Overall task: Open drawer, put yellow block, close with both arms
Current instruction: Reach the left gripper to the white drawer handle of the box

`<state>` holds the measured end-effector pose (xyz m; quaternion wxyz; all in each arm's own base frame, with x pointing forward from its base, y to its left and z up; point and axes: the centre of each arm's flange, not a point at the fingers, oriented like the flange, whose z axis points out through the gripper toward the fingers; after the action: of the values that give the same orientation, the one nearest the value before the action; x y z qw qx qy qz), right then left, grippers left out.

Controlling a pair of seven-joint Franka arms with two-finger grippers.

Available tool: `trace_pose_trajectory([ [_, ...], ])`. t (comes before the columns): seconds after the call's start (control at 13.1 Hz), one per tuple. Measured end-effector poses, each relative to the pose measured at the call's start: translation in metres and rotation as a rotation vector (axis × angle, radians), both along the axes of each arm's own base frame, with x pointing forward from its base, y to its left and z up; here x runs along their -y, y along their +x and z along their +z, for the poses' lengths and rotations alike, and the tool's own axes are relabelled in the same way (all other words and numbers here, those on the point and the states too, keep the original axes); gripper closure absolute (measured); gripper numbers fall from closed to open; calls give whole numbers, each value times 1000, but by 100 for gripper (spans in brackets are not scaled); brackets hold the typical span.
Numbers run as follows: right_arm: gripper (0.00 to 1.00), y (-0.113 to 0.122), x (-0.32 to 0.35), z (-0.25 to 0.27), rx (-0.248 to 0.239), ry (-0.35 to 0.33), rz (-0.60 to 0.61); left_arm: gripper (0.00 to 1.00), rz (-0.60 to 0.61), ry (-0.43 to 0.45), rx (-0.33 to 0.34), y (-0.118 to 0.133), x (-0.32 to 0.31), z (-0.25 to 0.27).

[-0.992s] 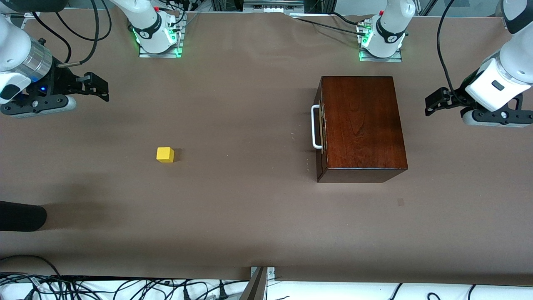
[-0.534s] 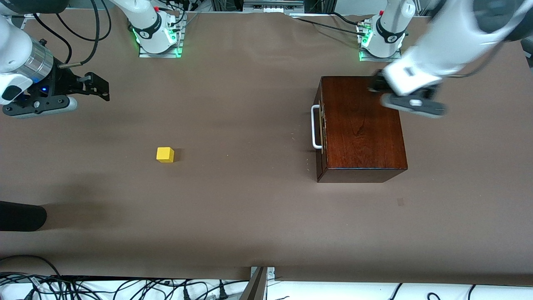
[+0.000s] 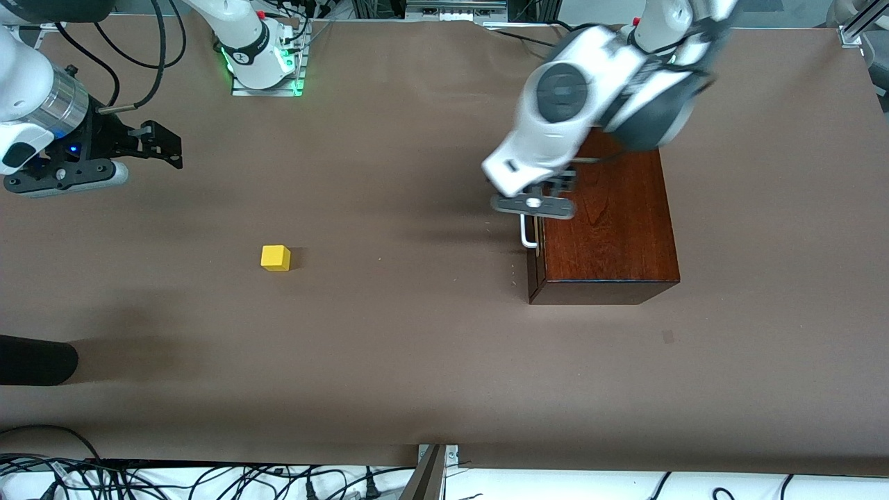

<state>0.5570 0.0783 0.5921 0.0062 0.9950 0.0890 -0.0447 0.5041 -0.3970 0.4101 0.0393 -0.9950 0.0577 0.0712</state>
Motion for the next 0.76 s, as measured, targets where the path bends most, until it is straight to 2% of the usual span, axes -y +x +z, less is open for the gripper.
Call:
trace_pose_trajectory([
  [0.15, 0, 1, 0, 0, 5, 1, 0, 0, -13, 82, 29, -15, 25, -31],
  [0.38, 0, 1, -4, 1, 9, 2, 6, 0, -30, 165, 54, -6, 21, -65],
  [0.76, 0, 6, -9, 4, 40, 7, 15, 0, -29, 215, 53, 0, 17, -96],
])
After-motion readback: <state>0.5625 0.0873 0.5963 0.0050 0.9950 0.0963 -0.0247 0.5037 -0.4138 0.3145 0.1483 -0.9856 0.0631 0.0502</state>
